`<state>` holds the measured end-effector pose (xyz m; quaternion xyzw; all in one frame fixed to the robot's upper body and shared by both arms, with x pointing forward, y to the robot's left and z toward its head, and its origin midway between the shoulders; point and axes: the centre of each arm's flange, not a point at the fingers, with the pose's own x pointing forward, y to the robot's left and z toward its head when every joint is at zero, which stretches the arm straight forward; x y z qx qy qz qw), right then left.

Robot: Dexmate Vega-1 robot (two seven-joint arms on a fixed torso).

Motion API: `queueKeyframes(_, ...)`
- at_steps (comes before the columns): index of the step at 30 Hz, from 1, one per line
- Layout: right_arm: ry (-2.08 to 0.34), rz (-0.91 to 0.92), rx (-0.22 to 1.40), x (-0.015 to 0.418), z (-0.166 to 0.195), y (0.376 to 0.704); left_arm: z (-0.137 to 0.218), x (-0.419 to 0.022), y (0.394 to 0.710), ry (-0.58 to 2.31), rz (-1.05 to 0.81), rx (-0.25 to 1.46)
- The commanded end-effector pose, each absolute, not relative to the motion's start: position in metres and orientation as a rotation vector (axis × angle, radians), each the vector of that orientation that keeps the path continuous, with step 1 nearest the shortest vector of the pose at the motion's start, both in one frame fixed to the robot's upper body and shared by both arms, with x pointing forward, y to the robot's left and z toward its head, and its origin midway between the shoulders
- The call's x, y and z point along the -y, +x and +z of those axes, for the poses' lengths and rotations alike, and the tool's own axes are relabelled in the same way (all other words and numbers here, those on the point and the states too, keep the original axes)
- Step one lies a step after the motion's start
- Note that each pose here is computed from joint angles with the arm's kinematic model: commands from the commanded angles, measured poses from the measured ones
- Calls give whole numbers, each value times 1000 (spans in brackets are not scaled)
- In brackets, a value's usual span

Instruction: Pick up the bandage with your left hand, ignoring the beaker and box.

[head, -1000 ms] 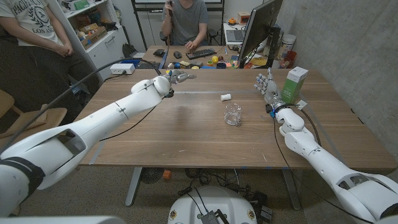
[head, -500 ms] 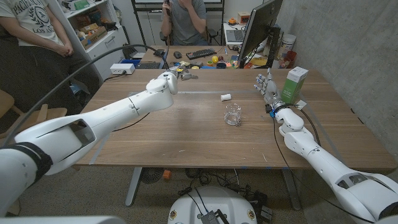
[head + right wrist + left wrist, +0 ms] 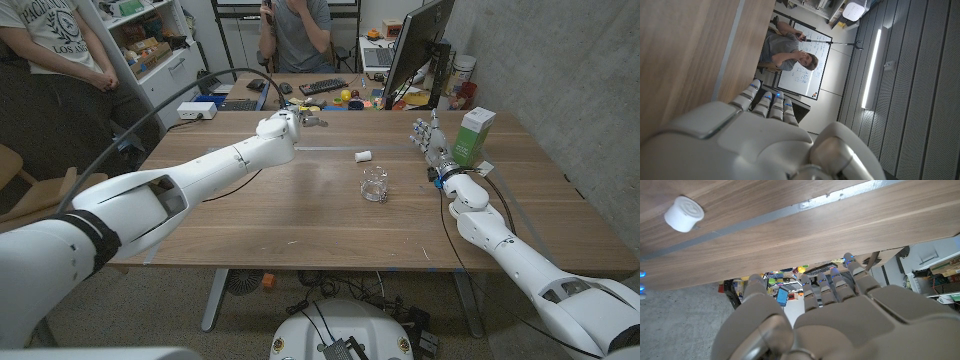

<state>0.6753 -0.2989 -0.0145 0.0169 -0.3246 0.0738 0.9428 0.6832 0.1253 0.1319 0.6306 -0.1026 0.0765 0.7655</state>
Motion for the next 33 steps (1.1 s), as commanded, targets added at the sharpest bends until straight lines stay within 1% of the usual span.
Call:
queueKeyframes(1,49,136,676,304,-12,674,144,-66,709,1418,122,257)
queueKeyframes(3,50,131,676,306,-13,674,142,-47,715,1436,112,273)
queueKeyframes(8,51,125,675,309,-14,675,136,-20,724,1470,92,283)
queueKeyframes(11,52,123,674,310,-15,675,132,-5,728,1487,20,313)
queueKeyframes(15,55,123,673,310,-15,676,128,12,725,1495,-79,359)
queueKeyframes(26,51,111,671,313,-16,679,116,41,717,1485,-157,390)
queueKeyframes(33,45,103,668,314,-18,681,114,50,713,1538,-142,375)
